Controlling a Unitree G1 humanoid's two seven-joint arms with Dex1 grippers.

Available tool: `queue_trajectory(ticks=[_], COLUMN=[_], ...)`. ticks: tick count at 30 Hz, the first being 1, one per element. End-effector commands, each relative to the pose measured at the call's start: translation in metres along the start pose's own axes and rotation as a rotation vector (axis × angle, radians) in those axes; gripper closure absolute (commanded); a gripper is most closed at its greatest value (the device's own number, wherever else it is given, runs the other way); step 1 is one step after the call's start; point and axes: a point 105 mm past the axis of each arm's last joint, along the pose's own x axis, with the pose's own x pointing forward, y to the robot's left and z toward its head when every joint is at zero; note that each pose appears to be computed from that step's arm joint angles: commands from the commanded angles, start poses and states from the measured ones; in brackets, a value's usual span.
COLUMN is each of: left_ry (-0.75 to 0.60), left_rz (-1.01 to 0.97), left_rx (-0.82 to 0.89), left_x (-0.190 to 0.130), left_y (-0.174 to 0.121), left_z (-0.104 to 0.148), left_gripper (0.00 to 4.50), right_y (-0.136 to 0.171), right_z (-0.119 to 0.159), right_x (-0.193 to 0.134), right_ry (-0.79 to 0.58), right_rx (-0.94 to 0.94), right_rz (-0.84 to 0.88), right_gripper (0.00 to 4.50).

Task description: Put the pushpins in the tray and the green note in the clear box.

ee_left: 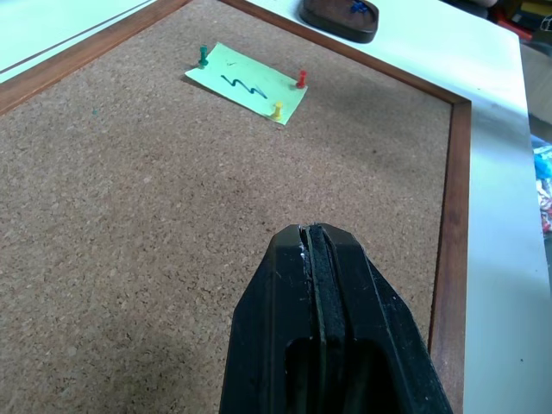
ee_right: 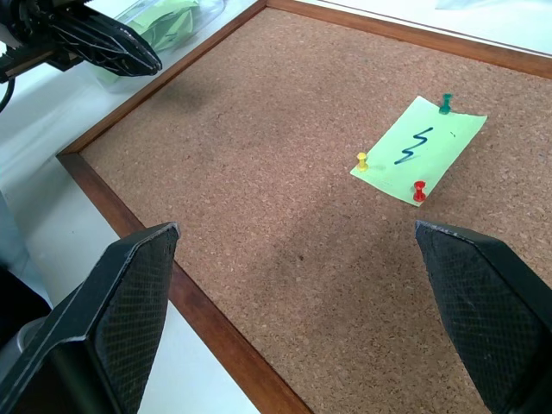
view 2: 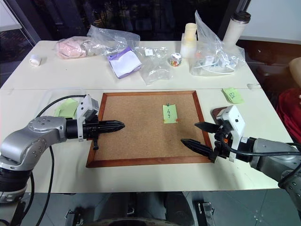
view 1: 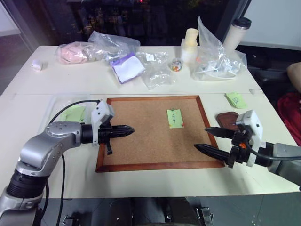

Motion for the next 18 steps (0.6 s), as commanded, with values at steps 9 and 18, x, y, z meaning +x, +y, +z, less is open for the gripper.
queue_trajectory(ticks=[9,18], left_ry=[-0.023,-0.024], left_rz=[0.004,-0.028], left_rx=[-0.001,0.021], left_x=[-0.0046,-0.0003], left_y=[0.0009,-0.0036], left_z=[0.0118,0.0133], left_gripper=[4.48,4.48], right_y=[0.0019,-0.0004], right_z=[0.0116,0.0146], right_x=[-0.0004,0.0073], right_ry=[-0.026,-0.049], right_rx=[-0.051,-0.079], right_rz=[-0.001,-0.038], right_gripper=[0.00,0.00])
